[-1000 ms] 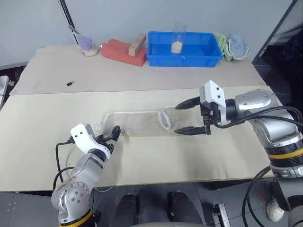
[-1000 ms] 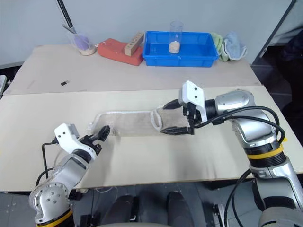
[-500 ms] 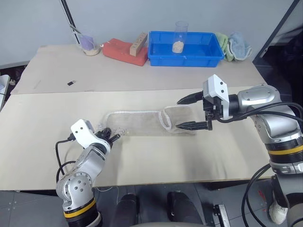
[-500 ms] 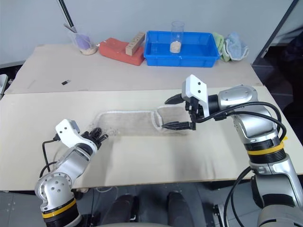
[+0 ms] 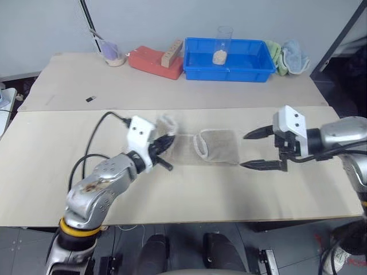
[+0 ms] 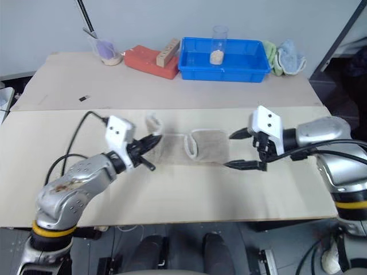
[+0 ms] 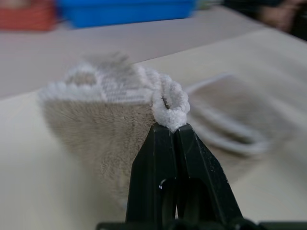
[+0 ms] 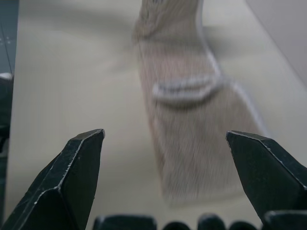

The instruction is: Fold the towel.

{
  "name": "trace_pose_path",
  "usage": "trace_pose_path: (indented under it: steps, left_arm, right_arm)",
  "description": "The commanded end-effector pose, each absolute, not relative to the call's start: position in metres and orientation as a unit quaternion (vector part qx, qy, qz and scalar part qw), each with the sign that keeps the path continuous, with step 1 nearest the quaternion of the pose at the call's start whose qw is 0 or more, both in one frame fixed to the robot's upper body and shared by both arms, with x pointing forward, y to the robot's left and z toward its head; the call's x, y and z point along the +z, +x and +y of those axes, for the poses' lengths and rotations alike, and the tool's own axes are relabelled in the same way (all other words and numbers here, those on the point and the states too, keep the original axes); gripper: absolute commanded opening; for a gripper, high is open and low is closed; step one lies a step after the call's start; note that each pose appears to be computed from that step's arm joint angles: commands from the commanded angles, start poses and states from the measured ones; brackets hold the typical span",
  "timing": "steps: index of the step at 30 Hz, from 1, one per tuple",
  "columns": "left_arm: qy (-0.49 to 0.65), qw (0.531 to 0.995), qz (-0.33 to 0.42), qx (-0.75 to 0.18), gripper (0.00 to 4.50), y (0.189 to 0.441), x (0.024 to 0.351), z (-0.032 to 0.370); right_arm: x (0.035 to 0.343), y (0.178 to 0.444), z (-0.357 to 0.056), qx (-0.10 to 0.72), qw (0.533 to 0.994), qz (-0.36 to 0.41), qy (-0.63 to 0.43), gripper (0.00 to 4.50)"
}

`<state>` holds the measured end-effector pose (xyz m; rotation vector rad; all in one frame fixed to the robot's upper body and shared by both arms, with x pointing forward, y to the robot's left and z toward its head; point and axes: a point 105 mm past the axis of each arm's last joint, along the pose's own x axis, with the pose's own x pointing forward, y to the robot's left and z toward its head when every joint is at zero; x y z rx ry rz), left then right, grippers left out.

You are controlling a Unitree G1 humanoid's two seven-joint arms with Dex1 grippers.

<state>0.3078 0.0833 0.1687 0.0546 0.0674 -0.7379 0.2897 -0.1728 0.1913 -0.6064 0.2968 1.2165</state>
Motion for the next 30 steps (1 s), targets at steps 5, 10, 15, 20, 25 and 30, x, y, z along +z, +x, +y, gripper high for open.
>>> trace_pose_path:
  steps: [5, 10, 15, 20, 25, 30]
  left_arm:
    - [0.056, 0.878, -0.017, -0.475, 0.02, 0.316, 0.173, 0.013]
    - [0.072, 0.852, -0.017, -0.518, 0.02, 0.317, 0.159, -0.018]
    - [0.059, 0.833, -0.036, -0.548, 0.30, 0.316, 0.160, -0.033]
    - [0.051, 0.812, -0.042, -0.580, 2.32, 0.304, 0.162, -0.036]
    - [0.055, 0.808, -0.064, -0.583, 4.43, 0.302, 0.177, -0.019]
    - [0.135, 0.795, -0.084, -0.585, 4.43, 0.296, 0.196, 0.040]
  right_arm:
    - [0.210, 0.274, -0.183, 0.517, 0.800, 0.118, -0.281, 4.50]
    - [0.210, 0.266, -0.187, 0.493, 0.815, 0.125, -0.276, 4.50]
    - [0.210, 0.264, -0.190, 0.471, 0.831, 0.123, -0.268, 4.50]
    - [0.212, 0.265, -0.189, 0.460, 0.843, 0.120, -0.251, 4.50]
    - [0.221, 0.276, -0.181, 0.447, 0.864, 0.091, -0.213, 4.50]
    - [0.206, 0.305, -0.165, 0.425, 0.880, 0.083, -0.194, 4.50]
